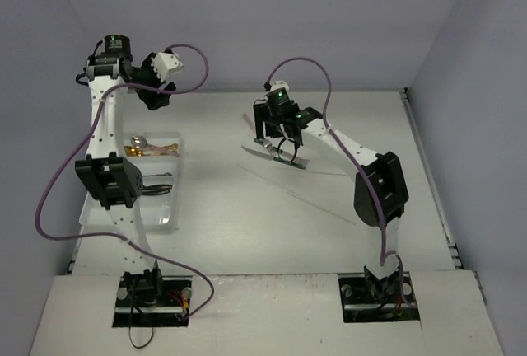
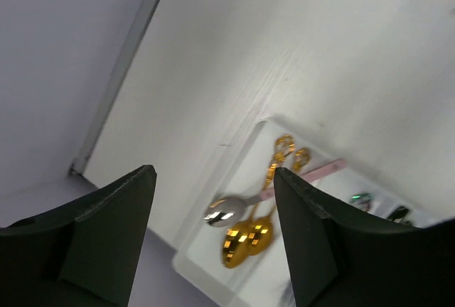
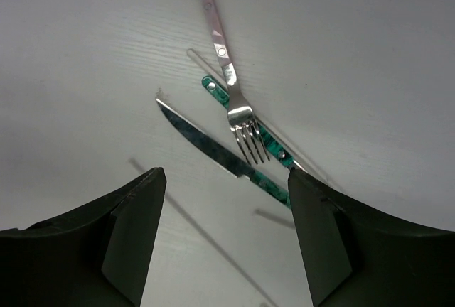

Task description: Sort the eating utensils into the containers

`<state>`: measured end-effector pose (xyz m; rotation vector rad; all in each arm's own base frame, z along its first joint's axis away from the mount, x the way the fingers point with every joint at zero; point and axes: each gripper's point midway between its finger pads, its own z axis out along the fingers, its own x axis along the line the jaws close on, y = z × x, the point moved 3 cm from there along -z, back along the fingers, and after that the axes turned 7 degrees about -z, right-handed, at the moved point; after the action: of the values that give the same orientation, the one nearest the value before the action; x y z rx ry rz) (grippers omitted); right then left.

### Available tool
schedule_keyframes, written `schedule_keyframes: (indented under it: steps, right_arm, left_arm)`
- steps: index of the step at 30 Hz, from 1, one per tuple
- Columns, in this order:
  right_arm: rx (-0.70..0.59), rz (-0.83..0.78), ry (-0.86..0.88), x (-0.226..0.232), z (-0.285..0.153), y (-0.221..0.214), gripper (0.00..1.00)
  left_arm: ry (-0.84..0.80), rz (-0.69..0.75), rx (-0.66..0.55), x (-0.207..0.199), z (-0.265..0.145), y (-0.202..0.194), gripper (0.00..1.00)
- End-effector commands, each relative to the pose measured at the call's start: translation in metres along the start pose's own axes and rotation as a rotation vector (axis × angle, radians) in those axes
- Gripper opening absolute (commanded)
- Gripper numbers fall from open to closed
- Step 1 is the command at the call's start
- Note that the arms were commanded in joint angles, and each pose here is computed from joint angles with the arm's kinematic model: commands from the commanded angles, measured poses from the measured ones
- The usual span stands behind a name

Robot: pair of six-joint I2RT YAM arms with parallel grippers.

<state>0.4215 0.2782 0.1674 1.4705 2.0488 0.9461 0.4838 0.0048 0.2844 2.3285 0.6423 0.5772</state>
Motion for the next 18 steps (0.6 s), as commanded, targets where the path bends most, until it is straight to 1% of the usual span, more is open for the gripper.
schedule_keyframes:
  steps: [1,3,4,5,7,9,12,15,18]
  right_arm:
    - [0.002,-0.008,-0.088,-0.009,0.03,0.008,0.64]
    - [0.023,-0.012,-0.109,-0.01,0.046,0.003,0.61]
    - [0.022,-0.013,-0.111,-0.01,0.05,0.004,0.6]
    - [0.033,-0.013,-0.105,-0.009,0.057,0.001,0.59]
    - [0.046,-0.01,-0.091,-0.006,0.064,-0.002,0.59]
    - [0.046,-0.008,-0.079,-0.004,0.064,-0.001,0.59]
    - [0.05,-0.013,-0.062,-0.003,0.059,-0.002,0.59]
    - [0.054,-0.014,-0.065,-0.005,0.05,-0.005,0.6]
    - [0.049,-0.006,-0.062,-0.006,0.04,-0.004,0.6]
  left_arm:
    - [-0.016,-0.307,-0.106,-0.03,-0.041,0.029,0.65]
    - [-0.016,-0.353,-0.095,-0.036,-0.043,0.019,0.65]
    - [0.011,-0.367,-0.096,-0.032,-0.043,0.014,0.65]
    - [0.016,-0.389,-0.069,-0.034,-0.036,0.001,0.65]
    - [0.057,-0.35,-0.018,-0.032,-0.03,-0.017,0.65]
    - [0.045,-0.324,0.042,-0.035,-0.021,-0.037,0.6]
    - [-0.013,-0.292,0.095,-0.041,-0.007,-0.069,0.47]
    - [-0.067,-0.149,0.085,-0.04,-0.002,-0.089,0.39]
    - [-0.096,-0.005,0.091,-0.032,0.008,-0.101,0.37]
